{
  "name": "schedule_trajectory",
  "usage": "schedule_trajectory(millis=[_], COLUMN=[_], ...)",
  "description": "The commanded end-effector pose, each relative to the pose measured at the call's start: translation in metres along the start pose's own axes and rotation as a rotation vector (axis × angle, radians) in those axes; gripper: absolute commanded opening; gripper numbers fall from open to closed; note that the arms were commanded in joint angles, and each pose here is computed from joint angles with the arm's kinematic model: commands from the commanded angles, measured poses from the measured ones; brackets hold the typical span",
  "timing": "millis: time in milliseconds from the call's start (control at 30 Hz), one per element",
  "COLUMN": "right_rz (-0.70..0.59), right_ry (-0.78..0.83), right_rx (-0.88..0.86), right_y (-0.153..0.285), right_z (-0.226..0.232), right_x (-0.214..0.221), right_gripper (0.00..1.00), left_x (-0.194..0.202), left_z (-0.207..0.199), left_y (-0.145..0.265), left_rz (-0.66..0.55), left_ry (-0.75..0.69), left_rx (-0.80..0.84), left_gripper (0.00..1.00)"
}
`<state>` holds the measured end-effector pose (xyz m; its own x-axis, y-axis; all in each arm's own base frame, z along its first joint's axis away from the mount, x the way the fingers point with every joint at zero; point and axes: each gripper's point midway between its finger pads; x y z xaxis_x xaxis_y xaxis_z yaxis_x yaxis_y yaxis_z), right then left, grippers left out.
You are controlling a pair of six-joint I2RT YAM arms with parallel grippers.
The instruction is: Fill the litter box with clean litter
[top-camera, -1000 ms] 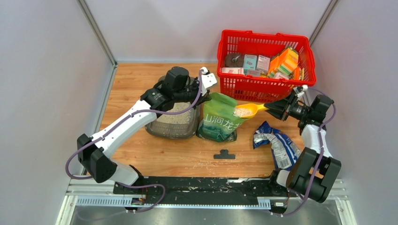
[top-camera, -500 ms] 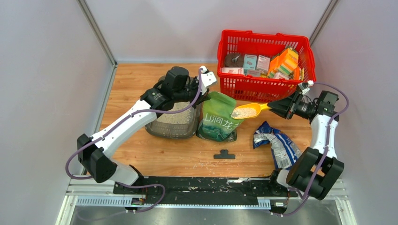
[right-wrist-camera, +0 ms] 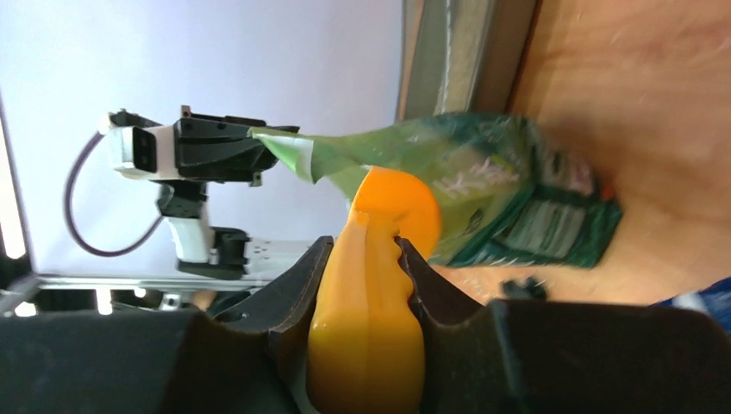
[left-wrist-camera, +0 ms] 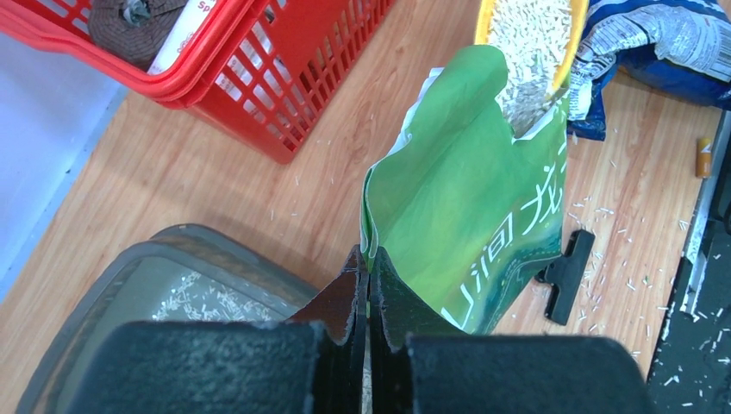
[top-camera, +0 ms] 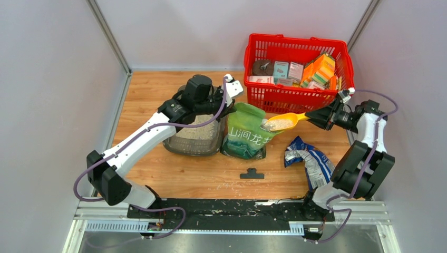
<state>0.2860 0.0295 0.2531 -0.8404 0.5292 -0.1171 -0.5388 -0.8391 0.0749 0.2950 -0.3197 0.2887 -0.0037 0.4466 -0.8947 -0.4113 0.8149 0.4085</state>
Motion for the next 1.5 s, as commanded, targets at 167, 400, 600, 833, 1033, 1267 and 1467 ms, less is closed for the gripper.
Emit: schedule_trajectory(millis=[167, 400, 600, 833, 1033, 1267, 1467], right_rz=[-0.028, -0.01, -0.011, -0.005, 0.007, 0.008, 0.006], right_ry=[0.028, -0.016, -0.01, -0.076, -0.061, 0.013, 0.059], right_rx=[-0.136, -0.139, -0.139, -0.138, -0.14, -0.141, -0.14], right_y=[0.003, 0.001, 0.002, 0.0, -0.002, -0.002, 0.0], right_z=[0.046, 0.048, 0.054, 0.046, 0.054, 0.063, 0.07], right_x=[0.004, 0.014, 0.002, -0.005, -0.008, -0.002, 0.014], right_gripper=[0.0, 0.0, 0.0, 0.0, 0.0, 0.0, 0.0], left_x=[-0.04, -0.029, -0.033, -0.039, -0.03, -0.027, -0.028], left_z=[0.044, 0.052, 0.04, 0.022, 0.016, 0.011, 0.01], left_y=[-0.009, -0.029, -0.02, 0.002, 0.005, 0.002, 0.005], left_rz=[-0.095, -0.062, -0.085, -0.12, -0.09, -0.092, -0.093], left_ry=[-0.056, -0.051, -0.049, -0.074, -0.088, -0.093, -0.096], left_rx=[-0.133, -0.128, -0.088, -0.039, -0.018, 0.001, 0.005], left_gripper=[0.0, 0.0, 0.0, 0.0, 0.0, 0.0, 0.0])
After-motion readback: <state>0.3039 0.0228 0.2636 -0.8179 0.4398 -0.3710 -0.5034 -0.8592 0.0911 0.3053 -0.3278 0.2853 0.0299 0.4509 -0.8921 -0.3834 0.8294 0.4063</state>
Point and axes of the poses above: each gripper's point midway between its finger pads, its own y axis back along the fingers, its own z axis along the line the jaws close on, x = y × z, and after that the axes turned 3 degrees about -y, right-handed
